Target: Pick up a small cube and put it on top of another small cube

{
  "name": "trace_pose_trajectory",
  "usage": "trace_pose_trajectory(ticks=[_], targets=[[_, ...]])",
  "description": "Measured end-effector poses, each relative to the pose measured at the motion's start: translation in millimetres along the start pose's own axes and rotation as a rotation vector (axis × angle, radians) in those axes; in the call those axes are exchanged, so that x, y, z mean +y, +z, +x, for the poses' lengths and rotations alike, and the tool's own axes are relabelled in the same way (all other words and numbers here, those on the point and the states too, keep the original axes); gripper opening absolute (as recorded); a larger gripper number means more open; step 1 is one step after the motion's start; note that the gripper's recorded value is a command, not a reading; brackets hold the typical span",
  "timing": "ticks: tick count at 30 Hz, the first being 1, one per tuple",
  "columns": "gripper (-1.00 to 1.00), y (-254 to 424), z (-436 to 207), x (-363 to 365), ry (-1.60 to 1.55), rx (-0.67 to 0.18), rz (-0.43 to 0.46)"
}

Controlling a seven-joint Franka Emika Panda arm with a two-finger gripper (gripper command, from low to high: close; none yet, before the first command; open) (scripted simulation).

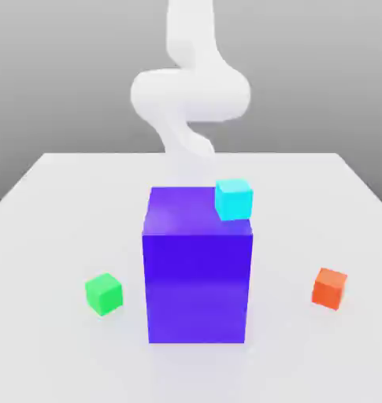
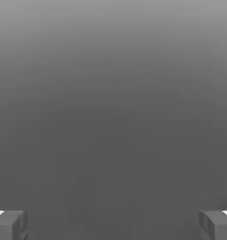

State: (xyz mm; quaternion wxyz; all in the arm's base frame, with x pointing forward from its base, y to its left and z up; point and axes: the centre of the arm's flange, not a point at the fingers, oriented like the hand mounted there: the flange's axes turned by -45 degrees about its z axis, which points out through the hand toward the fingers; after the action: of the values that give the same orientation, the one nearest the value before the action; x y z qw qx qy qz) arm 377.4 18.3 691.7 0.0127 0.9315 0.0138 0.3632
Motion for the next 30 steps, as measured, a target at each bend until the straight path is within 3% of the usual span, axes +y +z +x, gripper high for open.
trace_pose_trajectory(ticks=[15,30], targets=[[0.0,220,-4,-132,-0.316,-0.313,0.017],[0.0,404,-128,-278,-0.598,-0.58,0.185]])
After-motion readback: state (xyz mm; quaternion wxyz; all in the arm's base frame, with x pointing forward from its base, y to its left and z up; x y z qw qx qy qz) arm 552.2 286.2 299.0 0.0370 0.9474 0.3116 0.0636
